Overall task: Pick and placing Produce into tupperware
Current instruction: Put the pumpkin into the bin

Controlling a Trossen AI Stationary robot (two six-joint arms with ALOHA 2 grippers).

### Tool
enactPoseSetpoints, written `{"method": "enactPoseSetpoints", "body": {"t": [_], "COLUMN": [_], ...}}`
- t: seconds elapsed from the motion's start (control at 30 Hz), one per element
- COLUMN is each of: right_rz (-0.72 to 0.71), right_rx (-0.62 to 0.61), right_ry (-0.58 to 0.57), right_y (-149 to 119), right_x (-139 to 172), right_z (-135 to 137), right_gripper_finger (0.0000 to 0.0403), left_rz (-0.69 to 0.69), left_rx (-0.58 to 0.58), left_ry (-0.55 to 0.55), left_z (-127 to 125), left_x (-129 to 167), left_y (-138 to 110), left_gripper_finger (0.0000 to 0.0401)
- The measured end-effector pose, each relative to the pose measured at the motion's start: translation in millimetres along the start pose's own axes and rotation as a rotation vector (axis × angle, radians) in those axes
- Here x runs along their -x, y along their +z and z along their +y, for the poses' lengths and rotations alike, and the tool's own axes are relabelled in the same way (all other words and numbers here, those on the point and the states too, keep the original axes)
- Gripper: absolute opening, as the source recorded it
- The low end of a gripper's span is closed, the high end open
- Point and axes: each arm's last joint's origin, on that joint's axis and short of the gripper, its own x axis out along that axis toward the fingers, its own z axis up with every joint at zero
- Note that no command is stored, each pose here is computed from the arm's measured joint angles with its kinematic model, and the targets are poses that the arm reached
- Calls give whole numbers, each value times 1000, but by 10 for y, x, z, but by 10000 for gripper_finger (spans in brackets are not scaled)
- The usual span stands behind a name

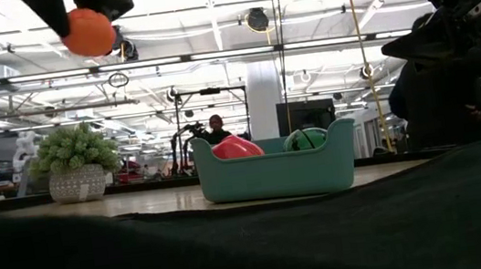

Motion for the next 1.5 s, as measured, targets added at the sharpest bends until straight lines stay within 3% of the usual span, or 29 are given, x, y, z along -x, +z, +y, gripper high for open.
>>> {"method": "enactPoseSetpoints", "body": {"t": [0.4, 0.77, 1.07, 1.5], "right_rz": [0, 0, 0, 0], "right_rx": [0, 0, 0, 0], "right_ry": [0, 0, 0, 0], "right_y": [0, 0, 0, 0], "right_x": [0, 0, 0, 0], "right_z": [0, 0, 0, 0], "right_gripper_finger": [0, 0, 0, 0], "left_rz": [-72, -346, -463, -565], "left_rx": [-1, 197, 198, 180], "left_ry": [50, 128, 154, 63], "left_z": [196, 481, 589, 726], "left_x": [252, 324, 376, 405], "left_y": [94, 310, 394, 452], "left_gripper_finger": [254, 255, 255, 255]}}
